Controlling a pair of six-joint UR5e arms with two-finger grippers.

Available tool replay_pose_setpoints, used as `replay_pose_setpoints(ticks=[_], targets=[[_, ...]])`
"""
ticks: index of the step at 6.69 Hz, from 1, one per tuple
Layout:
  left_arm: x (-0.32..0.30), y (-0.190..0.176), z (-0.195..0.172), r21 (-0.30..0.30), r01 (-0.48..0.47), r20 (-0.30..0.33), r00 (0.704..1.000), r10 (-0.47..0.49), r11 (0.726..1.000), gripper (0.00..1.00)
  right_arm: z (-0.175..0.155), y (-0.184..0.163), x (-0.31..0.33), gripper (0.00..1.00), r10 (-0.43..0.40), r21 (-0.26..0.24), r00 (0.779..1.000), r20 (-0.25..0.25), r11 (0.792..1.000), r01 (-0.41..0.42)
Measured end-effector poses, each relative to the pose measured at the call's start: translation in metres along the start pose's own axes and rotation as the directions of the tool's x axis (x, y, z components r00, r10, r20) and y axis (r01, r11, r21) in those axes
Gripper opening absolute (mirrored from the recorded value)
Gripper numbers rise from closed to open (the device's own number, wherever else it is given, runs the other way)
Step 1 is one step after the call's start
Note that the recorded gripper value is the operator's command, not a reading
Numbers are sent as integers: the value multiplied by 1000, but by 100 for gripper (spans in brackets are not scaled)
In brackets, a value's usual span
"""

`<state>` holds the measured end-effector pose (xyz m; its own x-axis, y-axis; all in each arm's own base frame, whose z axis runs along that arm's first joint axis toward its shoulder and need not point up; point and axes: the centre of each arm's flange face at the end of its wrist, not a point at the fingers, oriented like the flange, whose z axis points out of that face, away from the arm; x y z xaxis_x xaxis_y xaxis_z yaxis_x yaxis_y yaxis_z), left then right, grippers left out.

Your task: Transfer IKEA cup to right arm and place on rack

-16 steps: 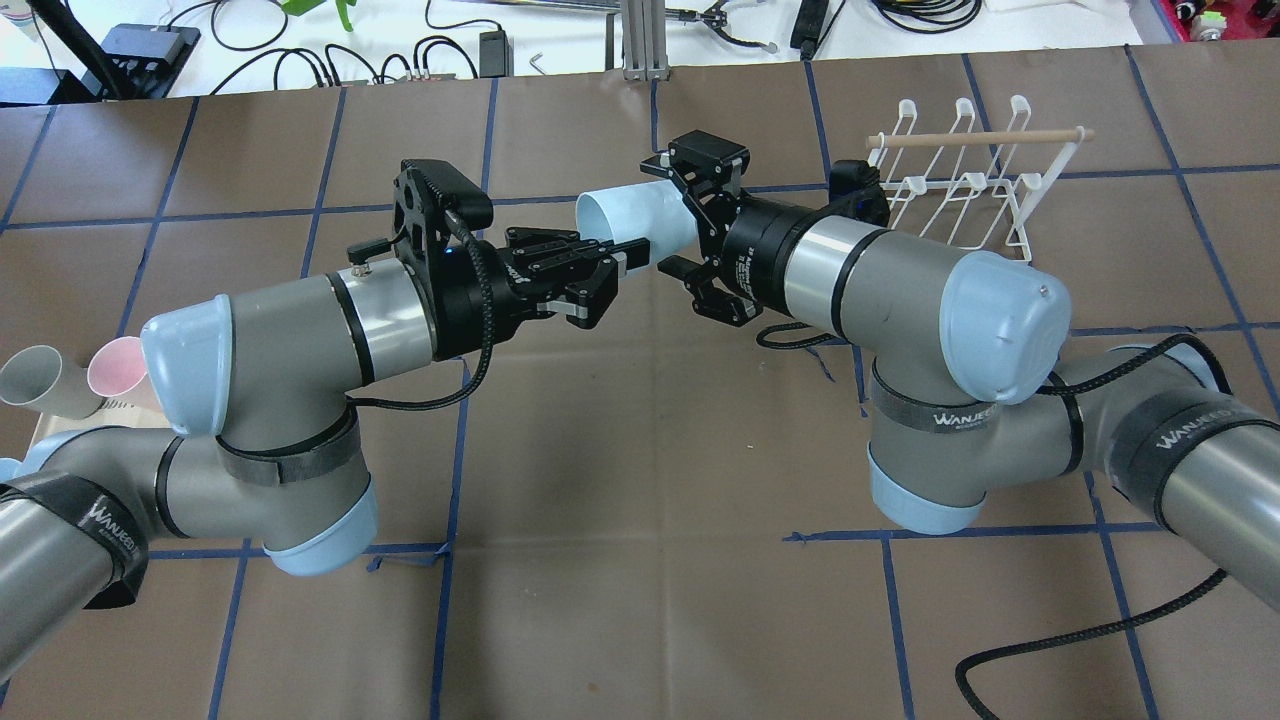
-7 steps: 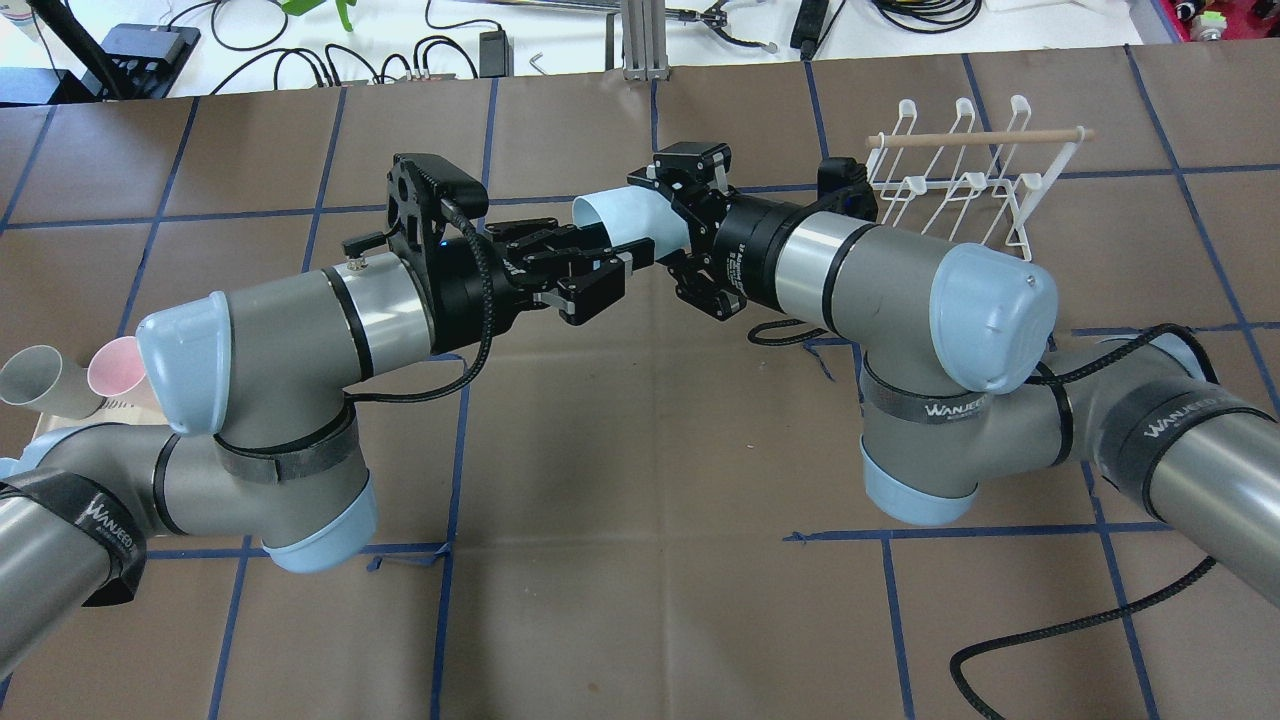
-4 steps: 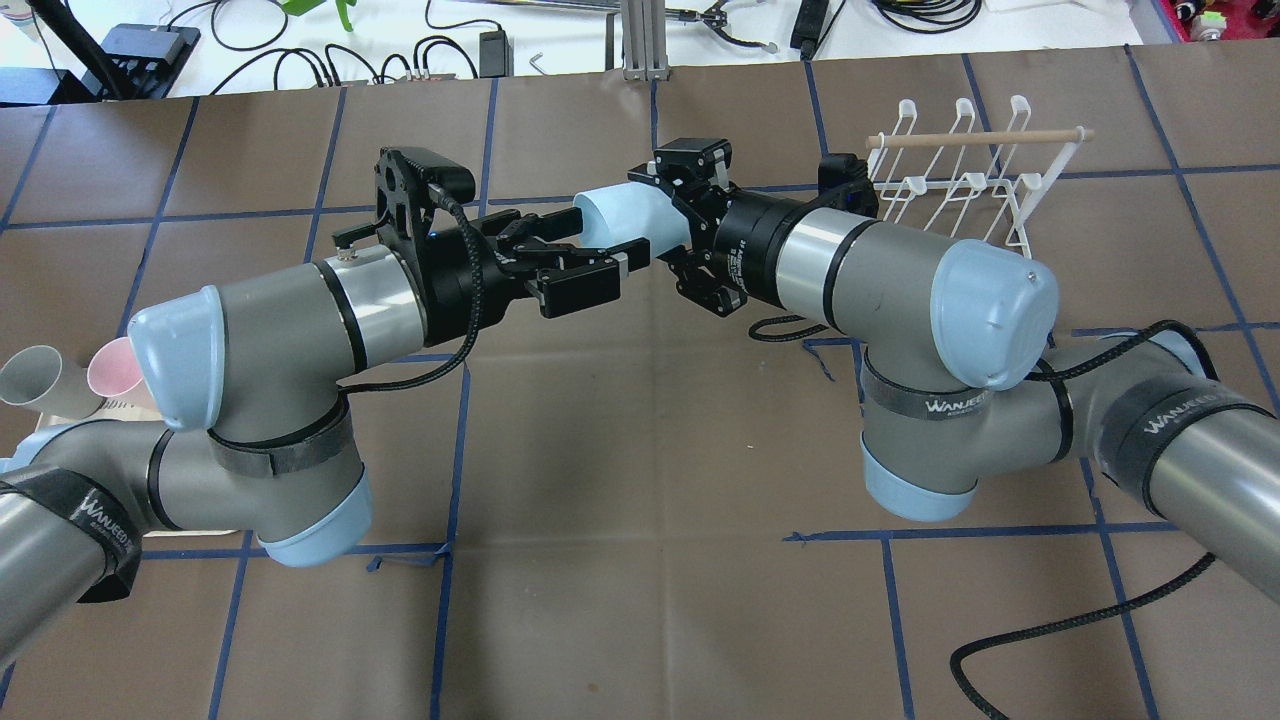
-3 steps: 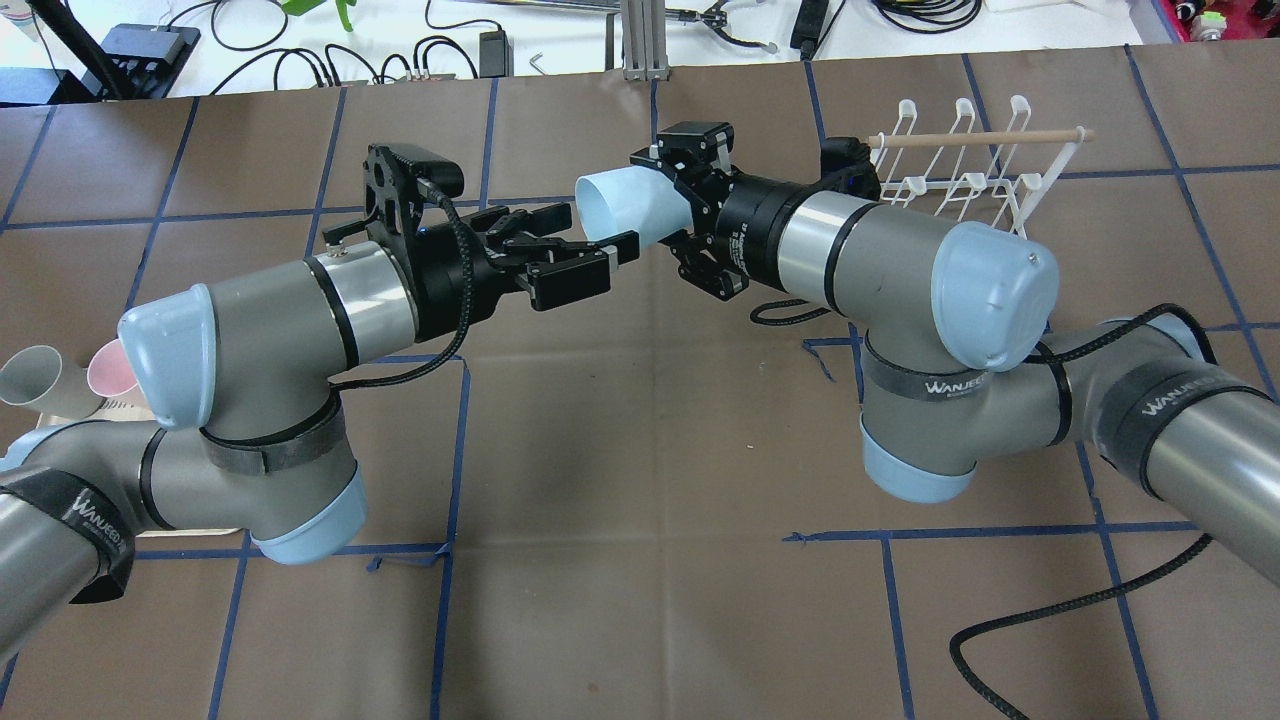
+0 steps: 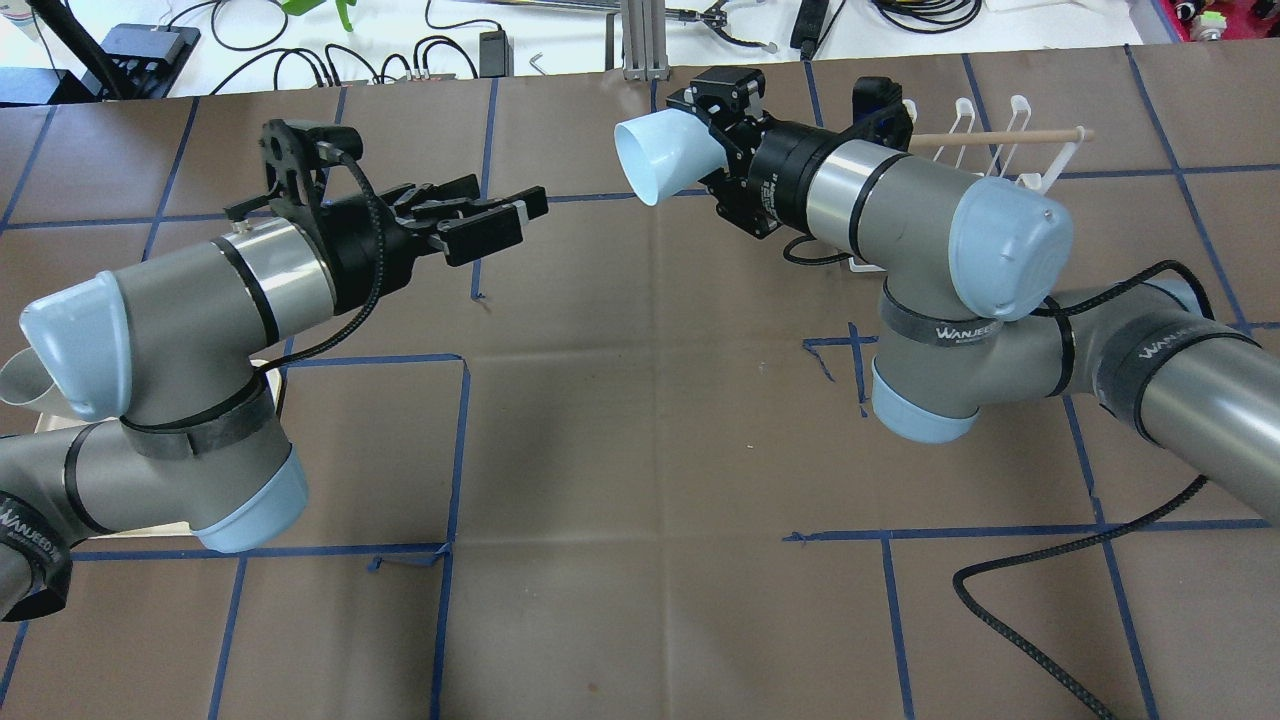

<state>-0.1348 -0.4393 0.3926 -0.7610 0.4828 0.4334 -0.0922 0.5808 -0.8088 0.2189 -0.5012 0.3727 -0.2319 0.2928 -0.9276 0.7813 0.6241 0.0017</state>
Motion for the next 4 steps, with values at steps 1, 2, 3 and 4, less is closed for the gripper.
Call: replay_pose_setpoints(ticks=[1,2,3,4], targets=[[-18,-6,-8,-9,44,70,997,-43,999,100,-3,-23,1,17,-110,41,994,2,993,110],[-36,-14,-11,-28,80,183,980,-73,996,100,-5,-45,1,14,-244,88,970,-13,966,245],[-53,-33,-11,-69,127,304,947,-101,989,100,-3,-67,-3,14,-384,146,922,-50,910,387],[-64,-58,-11,-134,195,404,906,-126,971,100,-1,-87,-10,15,-518,206,849,-102,824,528]])
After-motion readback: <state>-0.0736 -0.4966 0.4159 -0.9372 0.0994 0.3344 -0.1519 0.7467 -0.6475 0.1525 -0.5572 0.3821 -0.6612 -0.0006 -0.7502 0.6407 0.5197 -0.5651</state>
